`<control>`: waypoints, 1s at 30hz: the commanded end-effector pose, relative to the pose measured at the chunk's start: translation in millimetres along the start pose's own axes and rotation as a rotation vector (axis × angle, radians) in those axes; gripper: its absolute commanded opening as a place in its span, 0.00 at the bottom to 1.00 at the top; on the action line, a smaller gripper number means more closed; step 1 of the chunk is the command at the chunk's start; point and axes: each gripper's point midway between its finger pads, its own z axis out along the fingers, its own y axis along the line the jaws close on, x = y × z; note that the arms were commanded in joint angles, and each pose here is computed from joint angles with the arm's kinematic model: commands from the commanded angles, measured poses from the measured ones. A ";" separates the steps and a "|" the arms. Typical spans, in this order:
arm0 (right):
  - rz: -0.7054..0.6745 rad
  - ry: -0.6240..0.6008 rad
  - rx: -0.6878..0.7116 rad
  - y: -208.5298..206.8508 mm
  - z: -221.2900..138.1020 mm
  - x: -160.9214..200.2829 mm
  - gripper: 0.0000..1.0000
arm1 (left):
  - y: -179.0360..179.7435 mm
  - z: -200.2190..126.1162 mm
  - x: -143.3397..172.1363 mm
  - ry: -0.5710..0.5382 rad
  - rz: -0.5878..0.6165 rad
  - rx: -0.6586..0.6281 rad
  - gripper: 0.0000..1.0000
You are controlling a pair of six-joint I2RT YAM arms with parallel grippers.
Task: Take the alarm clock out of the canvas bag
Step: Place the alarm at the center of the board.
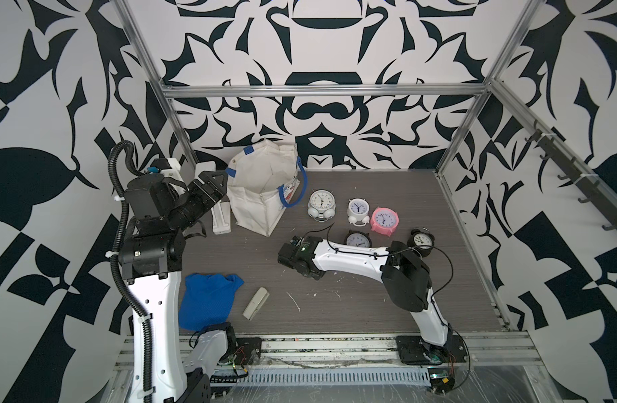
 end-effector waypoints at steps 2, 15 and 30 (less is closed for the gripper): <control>0.024 -0.030 0.018 -8.4 1.7 -12.6 0.57 | 2.4 -5.1 12.1 0.036 -0.002 0.000 0.80; 0.040 -0.038 0.012 -15.1 15.8 -25.5 0.70 | 9.4 0.4 27.5 0.077 -0.036 0.019 0.77; 0.194 -0.335 -0.190 -62.4 -82.0 -38.5 0.79 | 90.6 9.2 53.3 -0.057 0.142 -0.181 0.82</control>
